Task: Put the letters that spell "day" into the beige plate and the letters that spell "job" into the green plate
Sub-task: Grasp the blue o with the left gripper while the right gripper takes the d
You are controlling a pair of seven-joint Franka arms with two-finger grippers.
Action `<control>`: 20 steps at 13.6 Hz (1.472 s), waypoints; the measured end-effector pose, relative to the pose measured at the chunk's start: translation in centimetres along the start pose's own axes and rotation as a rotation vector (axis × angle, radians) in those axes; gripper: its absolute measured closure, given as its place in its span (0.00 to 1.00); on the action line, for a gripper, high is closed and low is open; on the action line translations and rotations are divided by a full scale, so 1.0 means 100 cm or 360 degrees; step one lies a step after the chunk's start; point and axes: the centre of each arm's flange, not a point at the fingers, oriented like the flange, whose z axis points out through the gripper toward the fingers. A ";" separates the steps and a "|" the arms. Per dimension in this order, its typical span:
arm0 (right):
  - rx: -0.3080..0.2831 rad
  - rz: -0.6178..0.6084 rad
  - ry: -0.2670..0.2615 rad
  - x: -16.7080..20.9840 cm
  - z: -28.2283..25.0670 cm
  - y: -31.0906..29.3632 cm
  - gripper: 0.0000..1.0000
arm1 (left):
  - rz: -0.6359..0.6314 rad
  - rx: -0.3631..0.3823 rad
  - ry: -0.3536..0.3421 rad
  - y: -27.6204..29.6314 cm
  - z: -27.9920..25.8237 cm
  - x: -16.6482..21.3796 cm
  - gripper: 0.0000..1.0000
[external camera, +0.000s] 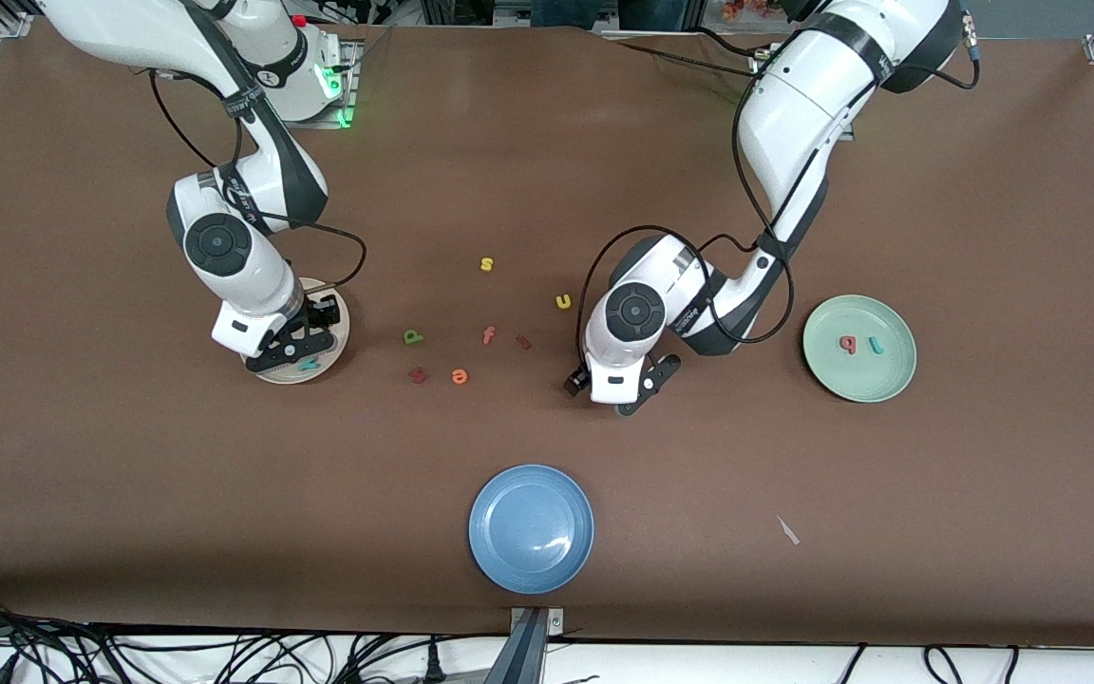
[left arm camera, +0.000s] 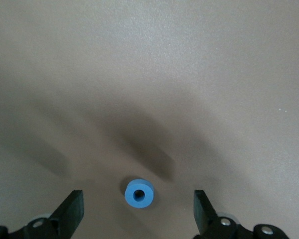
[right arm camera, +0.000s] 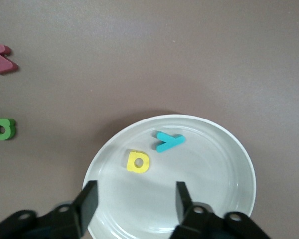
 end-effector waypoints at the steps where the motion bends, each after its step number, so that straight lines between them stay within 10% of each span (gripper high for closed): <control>1: 0.0003 0.0007 -0.0001 0.000 0.000 -0.001 0.25 | 0.0000 0.0002 0.0001 0.000 0.001 0.000 0.09; 9: 0.0114 0.0238 0.0039 0.022 -0.001 -0.097 0.22 | 0.0002 0.0016 0.0012 -0.001 0.016 0.001 0.40; 15: 0.0209 0.0319 0.0100 0.035 0.026 -0.129 0.22 | 0.0053 0.0014 0.0083 0.004 0.020 -0.017 0.40; 20: 0.0246 0.0329 0.0096 0.034 0.046 -0.139 0.22 | 0.0056 -0.0008 0.0089 0.007 0.018 -0.017 0.67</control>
